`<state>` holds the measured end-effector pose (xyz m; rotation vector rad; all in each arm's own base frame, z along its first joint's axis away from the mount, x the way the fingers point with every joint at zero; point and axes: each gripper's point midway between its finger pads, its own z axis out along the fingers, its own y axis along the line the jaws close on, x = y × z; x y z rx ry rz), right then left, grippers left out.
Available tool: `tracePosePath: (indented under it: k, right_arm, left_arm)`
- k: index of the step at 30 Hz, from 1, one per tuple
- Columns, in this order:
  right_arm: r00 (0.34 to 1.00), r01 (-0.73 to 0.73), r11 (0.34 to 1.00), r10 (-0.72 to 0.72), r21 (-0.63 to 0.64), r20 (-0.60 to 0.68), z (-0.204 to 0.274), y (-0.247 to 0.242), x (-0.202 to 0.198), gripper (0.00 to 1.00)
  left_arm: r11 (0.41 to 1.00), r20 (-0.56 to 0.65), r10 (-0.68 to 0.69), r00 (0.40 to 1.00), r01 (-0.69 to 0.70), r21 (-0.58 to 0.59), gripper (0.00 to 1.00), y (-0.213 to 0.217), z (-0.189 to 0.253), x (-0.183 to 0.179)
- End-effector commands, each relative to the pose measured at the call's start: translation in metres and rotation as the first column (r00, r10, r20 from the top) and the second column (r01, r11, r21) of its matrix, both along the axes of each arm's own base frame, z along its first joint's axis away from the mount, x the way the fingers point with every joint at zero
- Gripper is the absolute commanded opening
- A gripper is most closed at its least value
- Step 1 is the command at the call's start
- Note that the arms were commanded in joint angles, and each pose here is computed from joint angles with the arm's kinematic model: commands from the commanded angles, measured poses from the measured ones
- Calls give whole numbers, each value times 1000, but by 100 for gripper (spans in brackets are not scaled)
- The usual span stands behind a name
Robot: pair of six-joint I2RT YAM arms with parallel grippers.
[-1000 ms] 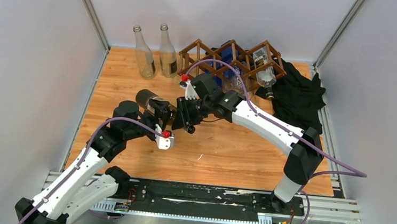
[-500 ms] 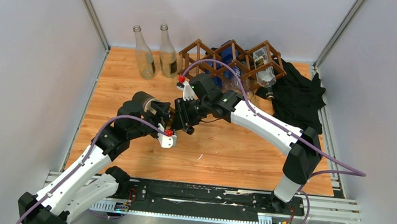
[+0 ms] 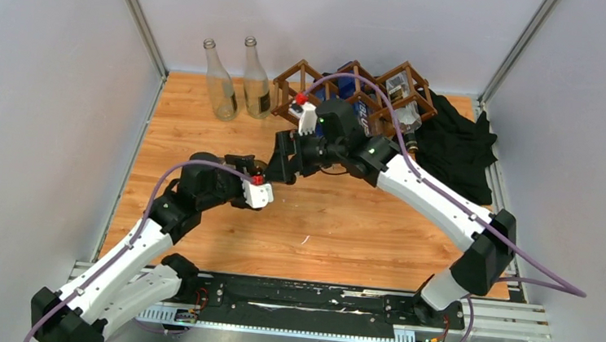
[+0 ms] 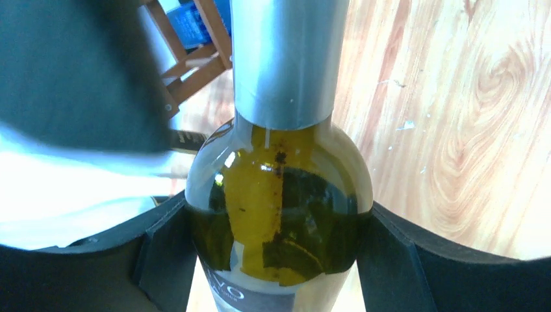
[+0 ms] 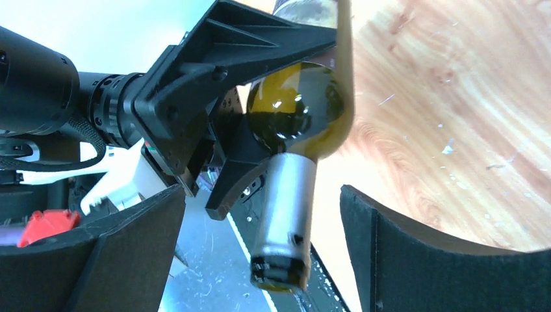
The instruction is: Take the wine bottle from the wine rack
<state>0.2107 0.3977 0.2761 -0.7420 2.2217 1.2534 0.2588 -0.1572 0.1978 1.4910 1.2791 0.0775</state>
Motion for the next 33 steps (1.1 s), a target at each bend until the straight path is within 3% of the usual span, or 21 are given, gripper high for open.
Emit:
tracePosePath:
  k: [1,6,10,16,22,28,33]
  right_arm:
    - [994,97,994,-99,42,35,15,-21,16,93]
    - [973,211,975,-216,70,79,18,-44,28,95]
    - [936,298,946,-316,126,153,26,-62,35,97]
    - [922,276,950,-304,147,240,22,-57,32,98]
    - [929,149,977,-191,152,316,14,-21,16,99]
    - [918,102,961,-191,257,348,19,-2,14,99]
    - [916,77,960,-174,269,361,13,12,14,100]
  left_arm:
    - [968,31,114,993,-104,-229,0,-6,65,18]
    - [897,-131,201,971,-236,-374,0,-7,81,26]
    - [787,-301,246,921,-372,-492,0,-1,100,42]
    - [622,-579,108,808,-509,-595,0,-4,118,53]
    - [604,-644,-77,761,-479,-637,0,-21,134,40]
    - [567,-657,-201,727,-461,-683,0,-33,153,25]
    - [561,-662,-327,674,-426,-710,0,-46,164,9]
